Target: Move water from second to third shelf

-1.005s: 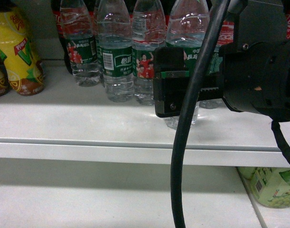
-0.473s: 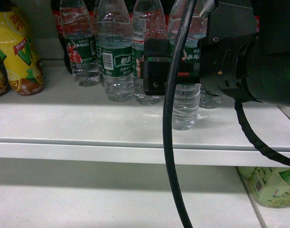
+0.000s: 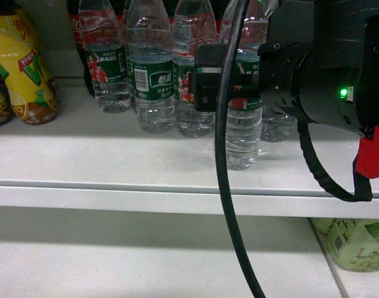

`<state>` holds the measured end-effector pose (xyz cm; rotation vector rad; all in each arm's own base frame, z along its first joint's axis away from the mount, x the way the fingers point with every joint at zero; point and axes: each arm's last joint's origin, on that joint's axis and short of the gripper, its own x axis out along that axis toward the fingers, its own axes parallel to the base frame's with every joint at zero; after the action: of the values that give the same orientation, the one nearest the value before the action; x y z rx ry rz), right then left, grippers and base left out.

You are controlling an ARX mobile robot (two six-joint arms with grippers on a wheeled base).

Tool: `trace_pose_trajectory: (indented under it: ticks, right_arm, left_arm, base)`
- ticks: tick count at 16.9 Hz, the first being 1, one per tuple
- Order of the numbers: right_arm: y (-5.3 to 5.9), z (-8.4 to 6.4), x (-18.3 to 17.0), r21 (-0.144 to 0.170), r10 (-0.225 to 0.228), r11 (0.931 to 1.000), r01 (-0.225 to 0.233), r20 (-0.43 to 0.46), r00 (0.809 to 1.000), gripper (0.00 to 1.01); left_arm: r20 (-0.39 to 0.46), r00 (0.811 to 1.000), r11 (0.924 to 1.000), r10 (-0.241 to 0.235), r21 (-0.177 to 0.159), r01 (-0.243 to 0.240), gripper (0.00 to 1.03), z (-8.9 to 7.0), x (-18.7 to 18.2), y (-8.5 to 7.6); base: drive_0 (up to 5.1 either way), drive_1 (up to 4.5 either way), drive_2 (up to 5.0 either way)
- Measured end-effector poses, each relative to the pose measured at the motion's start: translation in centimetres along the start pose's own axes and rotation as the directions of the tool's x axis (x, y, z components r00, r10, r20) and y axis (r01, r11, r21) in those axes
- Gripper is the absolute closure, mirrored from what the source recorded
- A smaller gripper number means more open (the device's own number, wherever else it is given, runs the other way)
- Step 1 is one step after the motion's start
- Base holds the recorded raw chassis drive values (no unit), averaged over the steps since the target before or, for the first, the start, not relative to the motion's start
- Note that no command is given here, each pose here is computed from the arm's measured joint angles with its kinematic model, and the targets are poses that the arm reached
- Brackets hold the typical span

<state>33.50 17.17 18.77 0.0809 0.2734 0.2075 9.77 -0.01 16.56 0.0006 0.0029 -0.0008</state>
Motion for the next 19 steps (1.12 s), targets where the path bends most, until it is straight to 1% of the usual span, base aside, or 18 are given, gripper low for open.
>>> trace_pose_trajectory:
  ticks: [3, 4, 5, 6, 8, 10, 11, 12, 13, 14, 16, 18, 19]
  right_arm:
    - [0.7, -0.3, -0.2, -0.01, 0.018, 0.9998, -0.018, -0.018, 1.0, 0.35]
    - [0.8, -0.4, -0.4, -0.011, 0.023, 0.9997, -0.023, -0.02, 1.0, 0.44]
    - [0.9, -0.3, -0.8, -0.013, 0.032, 0.9994, -0.032, -0.025, 0.999, 0.52]
    - [1.0, -0.4, -1.4, -0.013, 0.043, 0.999, -0.044, -0.033, 0.999, 0.57]
    - [1.1, -0.6, -2.9, -0.015, 0.081, 0.9966, -0.082, -0.044, 0.996, 0.6]
    - [0.5, -0.9, -4.7, -0.012, 0.109, 0.9938, -0.11, -0.058, 0.992, 0.6]
    - [0.0, -1.1, -5.8, -0.009, 0.118, 0.9929, -0.119, -0.062, 0.991, 0.6]
    - [-0.6, -1.3, -6.7, -0.006, 0.117, 0.993, -0.118, -0.063, 0.991, 0.6]
    - [-1.4, -1.4, -7.6, -0.002, 0.114, 0.9935, -0.114, -0.067, 0.991, 0.61]
    - [-2.5, -1.6, -8.8, 0.004, 0.102, 0.9948, -0.102, -0.067, 0.992, 0.61]
    - [-4.2, -1.9, -11.2, 0.014, 0.071, 0.9974, -0.07, -0.054, 0.996, 0.61]
    - [-5.3, -2.0, -13.8, 0.018, 0.049, 0.9987, -0.049, -0.017, 0.999, 0.61]
    - [-5.9, -2.1, -15.2, 0.018, 0.028, 0.9994, -0.028, 0.004, 1.0, 0.61]
  left_arm:
    - [0.0, 1.0, 1.0, 0.0, 0.0, 0.0, 0.05, 0.0, 0.0, 0.0]
    - [0.0, 1.0, 1.0, 0.0, 0.0, 0.0, 0.05, 0.0, 0.0, 0.0]
    - [0.0, 1.0, 1.0, 0.0, 0.0, 0.0, 0.05, 0.0, 0.0, 0.0]
    - [0.0, 1.0, 1.0, 0.0, 0.0, 0.0, 0.05, 0.0, 0.0, 0.0]
    - [0.0, 1.0, 1.0, 0.0, 0.0, 0.0, 0.05, 0.0, 0.0, 0.0]
    - [0.0, 1.0, 1.0, 0.0, 0.0, 0.0, 0.05, 0.0, 0.0, 0.0]
    - [0.0, 1.0, 1.0, 0.0, 0.0, 0.0, 0.05, 0.0, 0.0, 0.0]
    - [0.0, 1.0, 1.0, 0.0, 0.0, 0.0, 0.05, 0.0, 0.0, 0.0]
    - [0.0, 1.0, 1.0, 0.0, 0.0, 0.0, 0.05, 0.0, 0.0, 0.0]
    - [0.0, 1.0, 1.0, 0.0, 0.0, 0.0, 0.05, 0.0, 0.0, 0.0]
    - [0.0, 1.0, 1.0, 0.0, 0.0, 0.0, 0.05, 0.0, 0.0, 0.0]
    - [0.0, 1.0, 1.0, 0.0, 0.0, 0.0, 0.05, 0.0, 0.0, 0.0]
    - [0.0, 1.0, 1.0, 0.0, 0.0, 0.0, 0.05, 0.0, 0.0, 0.0]
  base:
    - [0.0, 0.0, 0.0]
    - [0.0, 0.0, 0.0]
    - [0.0, 0.0, 0.0]
    - [0.0, 0.0, 0.0]
    - [0.0, 0.0, 0.0]
    - [0.0, 0.0, 0.0]
    - [0.0, 0.0, 0.0]
    - [0.0, 0.0, 0.0]
    - [0.0, 0.0, 0.0]
    - [0.0, 0.0, 0.0]
    - [0.0, 0.0, 0.0]
    - [0.0, 0.0, 0.0]
    - [0.0, 0.0, 0.0]
